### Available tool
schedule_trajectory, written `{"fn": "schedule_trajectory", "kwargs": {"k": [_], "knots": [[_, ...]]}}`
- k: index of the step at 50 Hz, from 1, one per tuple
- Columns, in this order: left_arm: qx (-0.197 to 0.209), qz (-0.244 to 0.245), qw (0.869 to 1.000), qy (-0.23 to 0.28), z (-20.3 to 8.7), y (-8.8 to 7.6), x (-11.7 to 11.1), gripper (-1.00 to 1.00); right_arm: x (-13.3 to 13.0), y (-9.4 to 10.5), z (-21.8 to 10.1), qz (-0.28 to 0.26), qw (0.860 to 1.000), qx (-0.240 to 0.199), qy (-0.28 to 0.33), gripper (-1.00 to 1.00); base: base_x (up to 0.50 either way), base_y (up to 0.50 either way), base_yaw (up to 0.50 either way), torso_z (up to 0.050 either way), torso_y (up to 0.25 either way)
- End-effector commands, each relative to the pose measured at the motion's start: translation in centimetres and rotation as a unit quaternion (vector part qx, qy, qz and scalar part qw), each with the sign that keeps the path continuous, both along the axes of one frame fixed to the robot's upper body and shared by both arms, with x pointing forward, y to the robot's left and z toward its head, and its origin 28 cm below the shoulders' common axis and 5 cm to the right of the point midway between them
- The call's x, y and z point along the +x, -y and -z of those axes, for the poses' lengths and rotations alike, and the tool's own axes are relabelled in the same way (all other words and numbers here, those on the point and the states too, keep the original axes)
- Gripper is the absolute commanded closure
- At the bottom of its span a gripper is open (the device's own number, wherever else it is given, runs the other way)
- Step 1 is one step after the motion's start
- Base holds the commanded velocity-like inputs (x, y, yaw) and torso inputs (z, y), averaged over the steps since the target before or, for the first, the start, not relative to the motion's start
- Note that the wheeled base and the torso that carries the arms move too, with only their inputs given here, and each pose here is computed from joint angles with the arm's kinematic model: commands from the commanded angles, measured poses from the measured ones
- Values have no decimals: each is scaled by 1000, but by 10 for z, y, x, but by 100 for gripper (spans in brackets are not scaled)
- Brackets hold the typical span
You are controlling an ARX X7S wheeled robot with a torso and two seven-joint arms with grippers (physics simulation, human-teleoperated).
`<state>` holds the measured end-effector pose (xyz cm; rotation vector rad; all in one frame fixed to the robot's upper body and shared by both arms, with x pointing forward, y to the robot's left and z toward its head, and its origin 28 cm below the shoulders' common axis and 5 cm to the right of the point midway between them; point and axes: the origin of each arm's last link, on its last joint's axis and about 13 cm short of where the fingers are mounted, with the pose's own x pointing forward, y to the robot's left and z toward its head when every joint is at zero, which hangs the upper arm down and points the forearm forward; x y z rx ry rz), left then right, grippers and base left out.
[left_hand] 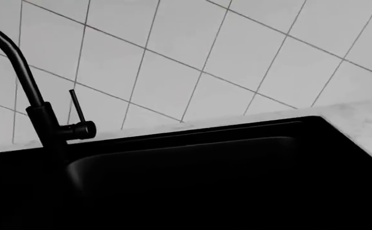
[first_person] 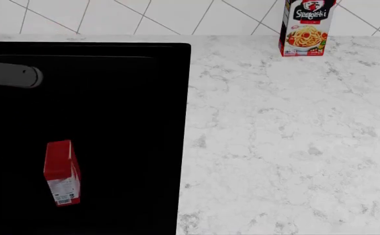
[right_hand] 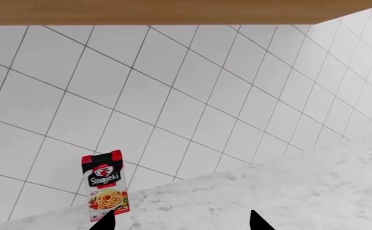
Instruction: Pick the boxed drink from the counter and place it in the sink
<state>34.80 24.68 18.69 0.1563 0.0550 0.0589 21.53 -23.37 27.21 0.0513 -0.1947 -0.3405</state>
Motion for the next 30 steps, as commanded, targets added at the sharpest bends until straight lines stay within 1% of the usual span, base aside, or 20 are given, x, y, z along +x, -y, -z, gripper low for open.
{"fn": "schedule_trajectory", "kwargs": {"k": [1,3,6,9,16,19,22,23,25,26,30], "knots": [[10,43,998,52,-11,13,-60,-100,-1,0,-1,-1,1000,0,2,-100,0,0,0,0,0],[4,56,997,58,-11,15,-71,-100,-1,0,-1,-2,1000,0,2,-100,0,0,0,0,0],[14,67,995,72,-8,19,-89,-100,-2,1,1,0,1000,2,4,-100,0,0,0,0,0],[13,75,994,82,-7,21,-103,-100,-3,1,1,0,1000,1,4,-100,0,0,0,0,0],[9,97,991,89,-3,23,-136,-100,-4,-1,-1,-1,1000,-1,8,-100,0,0,0,0,0],[2,107,990,96,-6,24,-148,-100,-2,-2,-2,-3,1000,-3,7,-100,0,0,0,0,0],[11,118,987,104,-8,25,-157,-100,-1,-2,-2,-4,1000,-3,8,-100,0,0,0,0,0],[11,131,986,105,-8,26,-162,-100,-2,-2,-2,-5,1000,-3,8,-100,0,0,0,0,0],[13,138,985,103,-7,27,-167,-100,-3,-2,-2,-3,1000,-2,7,-100,0,0,0,0,0],[23,149,983,101,-6,28,-170,-100,-3,-2,-1,-3,1000,-1,8,-100,0,0,0,0,0],[30,175,978,108,-7,30,-180,-100,-5,-1,0,0,1000,1,8,-100,0,0,0,0,0]]}}
